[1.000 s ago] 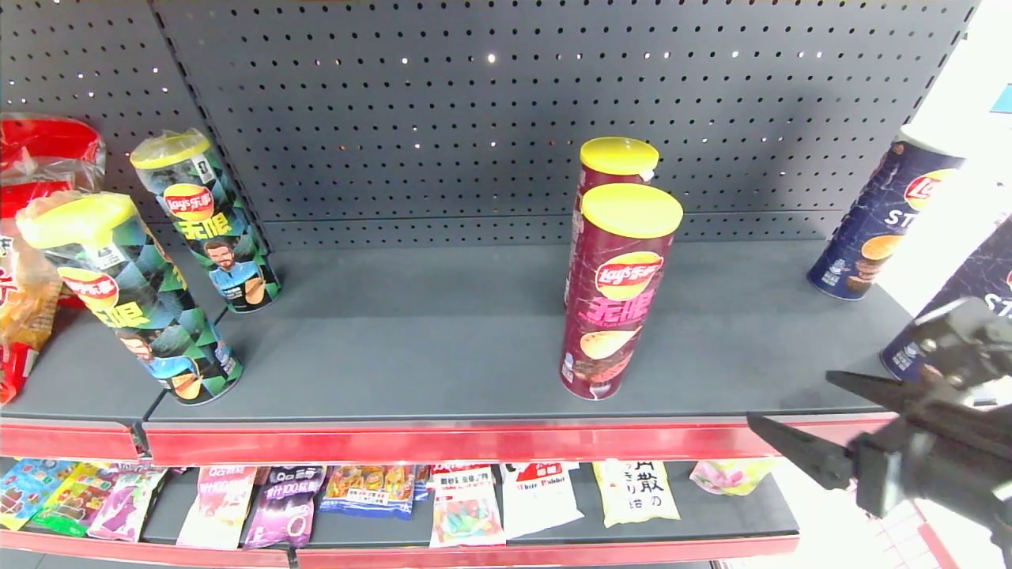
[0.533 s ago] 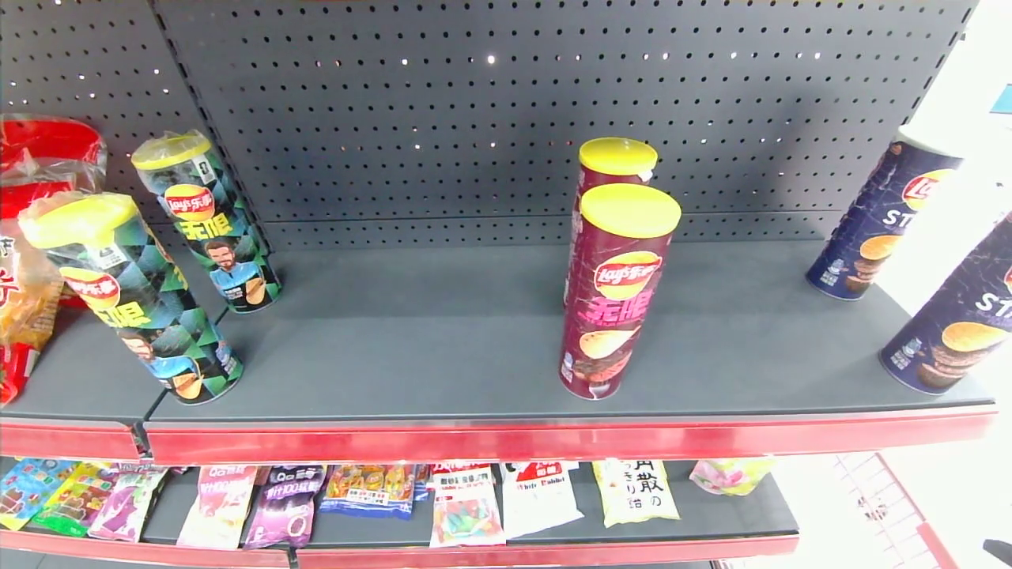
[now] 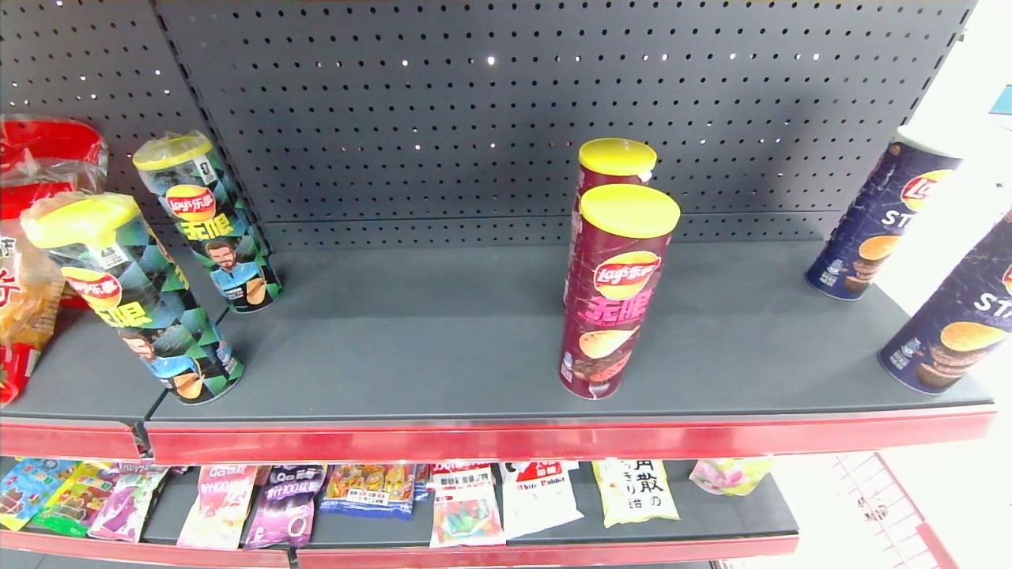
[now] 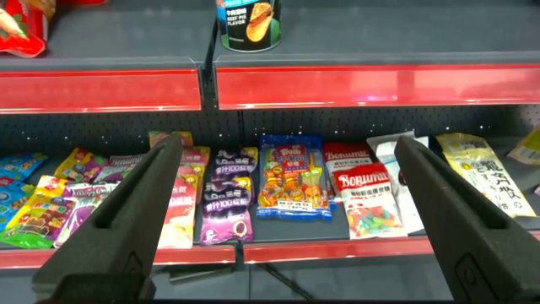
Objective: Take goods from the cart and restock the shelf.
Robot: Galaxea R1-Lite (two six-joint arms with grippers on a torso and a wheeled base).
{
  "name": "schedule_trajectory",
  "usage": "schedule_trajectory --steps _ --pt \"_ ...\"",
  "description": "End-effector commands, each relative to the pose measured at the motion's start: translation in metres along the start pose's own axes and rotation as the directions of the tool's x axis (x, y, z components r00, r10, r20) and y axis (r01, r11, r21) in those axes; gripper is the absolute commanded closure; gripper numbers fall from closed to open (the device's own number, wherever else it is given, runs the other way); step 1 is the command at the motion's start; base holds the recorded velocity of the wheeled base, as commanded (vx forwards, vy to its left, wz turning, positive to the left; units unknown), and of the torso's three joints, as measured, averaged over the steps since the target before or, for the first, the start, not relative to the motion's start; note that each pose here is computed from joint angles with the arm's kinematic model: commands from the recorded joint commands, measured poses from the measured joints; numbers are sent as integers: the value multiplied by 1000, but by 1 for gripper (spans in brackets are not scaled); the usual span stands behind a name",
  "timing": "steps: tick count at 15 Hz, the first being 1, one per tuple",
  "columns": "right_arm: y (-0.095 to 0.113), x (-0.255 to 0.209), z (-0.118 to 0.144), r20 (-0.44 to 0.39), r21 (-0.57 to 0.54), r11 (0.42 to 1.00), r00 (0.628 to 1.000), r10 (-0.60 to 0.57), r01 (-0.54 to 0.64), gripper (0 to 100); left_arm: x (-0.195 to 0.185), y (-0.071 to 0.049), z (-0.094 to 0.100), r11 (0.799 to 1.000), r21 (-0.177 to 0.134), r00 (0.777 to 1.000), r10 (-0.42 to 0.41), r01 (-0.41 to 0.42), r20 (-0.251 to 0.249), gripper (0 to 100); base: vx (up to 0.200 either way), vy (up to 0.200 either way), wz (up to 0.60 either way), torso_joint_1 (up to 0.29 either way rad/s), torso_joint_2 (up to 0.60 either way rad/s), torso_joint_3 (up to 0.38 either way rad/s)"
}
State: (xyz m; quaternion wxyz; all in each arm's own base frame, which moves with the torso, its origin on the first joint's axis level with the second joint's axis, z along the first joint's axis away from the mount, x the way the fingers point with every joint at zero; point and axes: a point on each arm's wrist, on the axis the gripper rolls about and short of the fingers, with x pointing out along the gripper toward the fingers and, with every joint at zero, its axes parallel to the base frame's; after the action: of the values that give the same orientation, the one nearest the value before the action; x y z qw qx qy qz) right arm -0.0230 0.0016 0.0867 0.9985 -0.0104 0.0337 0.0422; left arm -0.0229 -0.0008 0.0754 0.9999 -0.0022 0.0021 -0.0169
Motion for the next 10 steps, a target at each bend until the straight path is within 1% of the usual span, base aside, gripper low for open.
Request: schedule_trajectory --steps 1,2,4,6,7,8,9,10 --pt "0 -4 -4 50 1 1000 999 -6 6 0 0 0 0 1000 0 1000 0 0 -1 0 0 0 0 0 0 0" --pt "0 -4 -4 53 25 1000 998 -19 17 0 0 0 0 1000 0 1000 0 0 -1 0 0 0 0 0 0 0" --pt "-2 -3 -4 66 116 987 991 -117 109 0 0 0 0 1000 0 1000 0 0 -1 0 0 0 0 0 0 0" --pt "-2 -2 -6 62 102 988 990 -123 116 0 0 0 0 1000 0 1000 0 0 -1 0 0 0 0 0 0 0" --pt "-2 1 -11 61 34 994 993 -103 101 0 0 0 0 1000 0 1000 0 0 -1 0 0 0 0 0 0 0" --pt "-2 1 -11 61 34 994 993 -103 101 0 0 0 0 1000 0 1000 0 0 -1 0 0 0 0 0 0 0" --pt "-1 1 -11 64 18 998 996 -62 61 0 0 0 0 1000 0 1000 0 0 -1 0 0 0 0 0 0 0" --pt "-1 1 -11 64 21 998 996 -62 61 0 0 0 0 1000 0 1000 0 0 -1 0 0 0 0 0 0 0"
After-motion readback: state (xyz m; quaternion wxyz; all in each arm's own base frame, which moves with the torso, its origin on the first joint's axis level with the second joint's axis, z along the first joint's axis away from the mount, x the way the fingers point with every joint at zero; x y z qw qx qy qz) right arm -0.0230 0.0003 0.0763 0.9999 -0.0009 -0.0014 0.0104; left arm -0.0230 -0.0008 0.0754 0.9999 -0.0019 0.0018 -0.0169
